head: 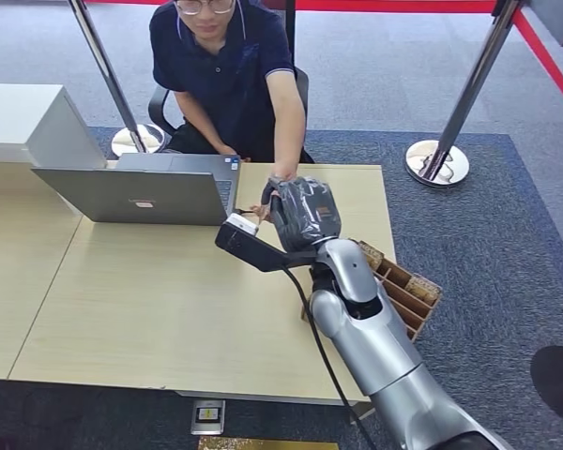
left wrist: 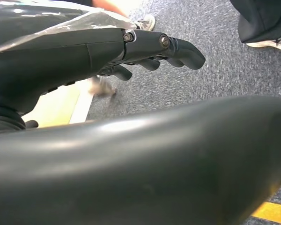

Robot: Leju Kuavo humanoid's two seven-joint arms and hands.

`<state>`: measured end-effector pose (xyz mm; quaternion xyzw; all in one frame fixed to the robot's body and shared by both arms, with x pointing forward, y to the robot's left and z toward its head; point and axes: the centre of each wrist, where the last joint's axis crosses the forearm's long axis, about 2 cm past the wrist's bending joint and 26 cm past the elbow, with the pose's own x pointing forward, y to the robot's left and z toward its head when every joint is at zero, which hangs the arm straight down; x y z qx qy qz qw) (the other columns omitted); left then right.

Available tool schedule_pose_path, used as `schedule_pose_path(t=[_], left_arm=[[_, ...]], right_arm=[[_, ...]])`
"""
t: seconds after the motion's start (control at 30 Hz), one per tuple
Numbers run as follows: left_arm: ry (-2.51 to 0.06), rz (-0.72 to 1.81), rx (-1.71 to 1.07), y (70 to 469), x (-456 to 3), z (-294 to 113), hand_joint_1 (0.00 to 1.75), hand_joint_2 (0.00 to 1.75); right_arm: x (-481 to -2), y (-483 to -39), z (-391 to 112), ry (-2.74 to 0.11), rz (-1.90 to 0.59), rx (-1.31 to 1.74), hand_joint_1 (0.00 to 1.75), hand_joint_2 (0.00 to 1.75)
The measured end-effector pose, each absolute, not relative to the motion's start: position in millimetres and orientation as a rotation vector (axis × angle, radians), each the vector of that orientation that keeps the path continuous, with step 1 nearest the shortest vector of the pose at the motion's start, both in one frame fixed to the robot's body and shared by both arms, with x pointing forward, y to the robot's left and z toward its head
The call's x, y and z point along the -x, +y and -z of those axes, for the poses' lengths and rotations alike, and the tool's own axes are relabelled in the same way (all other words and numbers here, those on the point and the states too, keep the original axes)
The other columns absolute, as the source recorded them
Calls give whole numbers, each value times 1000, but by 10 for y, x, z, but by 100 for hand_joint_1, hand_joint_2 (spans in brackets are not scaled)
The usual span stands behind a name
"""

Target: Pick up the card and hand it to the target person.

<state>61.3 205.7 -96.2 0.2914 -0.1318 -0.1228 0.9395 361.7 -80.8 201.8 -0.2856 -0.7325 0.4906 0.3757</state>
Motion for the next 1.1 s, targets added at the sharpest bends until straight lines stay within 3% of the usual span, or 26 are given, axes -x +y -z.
schedule_pose_path(t=[0.03,0.07,0.1,0.17,0.2,0.37,0.5,0.67,0.87,1.1], left_arm=[[-269,251,-595,2057,-613,962,0,0],[-269,252,-595,2057,-613,962,0,0],[-269,253,-595,2058,-614,962,0,0],[-270,256,-595,2058,-615,962,0,0],[-271,257,-596,2059,-615,962,0,0],[-273,262,-596,2060,-617,962,0,0],[-274,265,-596,2061,-617,962,0,0],[-277,269,-595,2064,-618,963,0,0],[-279,269,-595,2067,-618,964,0,0],[-274,262,-595,2068,-616,964,0,0]], right_arm=[[-3619,-788,-2013,-1869,-1262,735,125,175],[-3621,-772,-2005,-1864,-1268,739,91,175],[-3623,-758,-1994,-1857,-1275,744,79,175],[-3623,-738,-1961,-1840,-1293,751,86,175],[-3621,-732,-1939,-1830,-1303,755,101,175],[-3607,-712,-1842,-1789,-1339,761,68,175],[-3605,-724,-1770,-1767,-1348,765,21,175],[-3603,-742,-1695,-1741,-1358,764,29,175],[-3598,-756,-1633,-1719,-1366,767,0,175],[-3589,-764,-1612,-1729,-1360,790,0,175]])
